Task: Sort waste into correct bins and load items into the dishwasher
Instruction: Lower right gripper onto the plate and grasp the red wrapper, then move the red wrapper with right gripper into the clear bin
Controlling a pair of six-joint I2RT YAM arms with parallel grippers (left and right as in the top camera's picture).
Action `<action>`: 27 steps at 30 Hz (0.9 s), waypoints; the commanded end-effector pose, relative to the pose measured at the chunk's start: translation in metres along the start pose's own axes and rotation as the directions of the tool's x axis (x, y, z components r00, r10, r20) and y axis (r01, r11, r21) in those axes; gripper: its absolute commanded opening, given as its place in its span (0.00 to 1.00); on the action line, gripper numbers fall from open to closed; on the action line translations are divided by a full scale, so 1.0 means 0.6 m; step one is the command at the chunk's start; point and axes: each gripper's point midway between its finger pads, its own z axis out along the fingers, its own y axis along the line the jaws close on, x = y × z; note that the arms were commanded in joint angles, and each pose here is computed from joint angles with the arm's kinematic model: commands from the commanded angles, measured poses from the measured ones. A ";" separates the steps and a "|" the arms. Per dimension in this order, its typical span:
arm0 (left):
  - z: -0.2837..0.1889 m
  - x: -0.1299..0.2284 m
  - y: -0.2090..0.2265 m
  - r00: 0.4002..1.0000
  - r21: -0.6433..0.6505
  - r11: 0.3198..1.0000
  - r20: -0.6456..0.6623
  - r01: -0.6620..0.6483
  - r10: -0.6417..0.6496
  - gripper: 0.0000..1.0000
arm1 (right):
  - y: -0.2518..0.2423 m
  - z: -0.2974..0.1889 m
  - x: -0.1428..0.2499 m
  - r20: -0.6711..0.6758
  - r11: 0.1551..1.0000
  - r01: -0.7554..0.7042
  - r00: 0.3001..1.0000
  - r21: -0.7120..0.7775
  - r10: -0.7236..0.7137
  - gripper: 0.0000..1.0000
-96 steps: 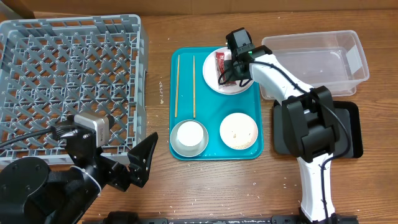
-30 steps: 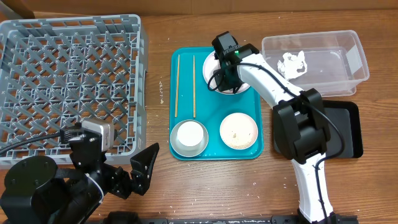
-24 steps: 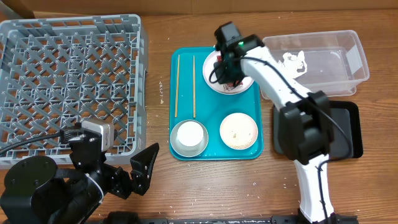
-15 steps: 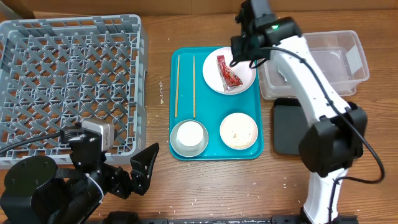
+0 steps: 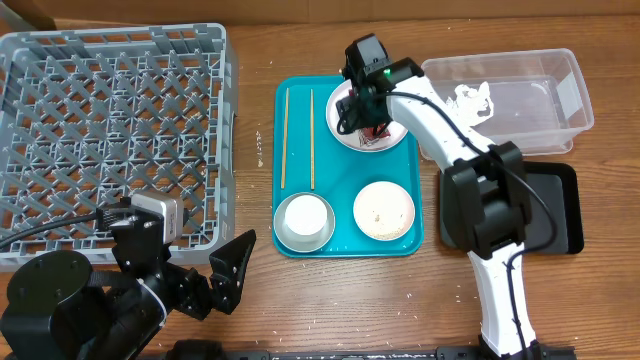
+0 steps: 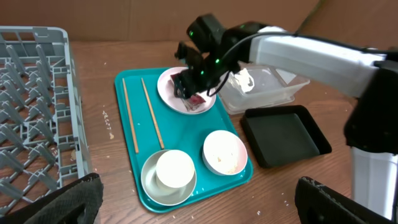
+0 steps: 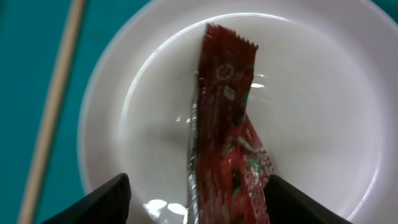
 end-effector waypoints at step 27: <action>0.000 -0.001 0.002 1.000 -0.007 1.000 0.005 -0.018 0.018 1.00 | -0.099 -0.211 -0.046 0.074 0.968 -0.195 0.975 -0.157 0.209 0.04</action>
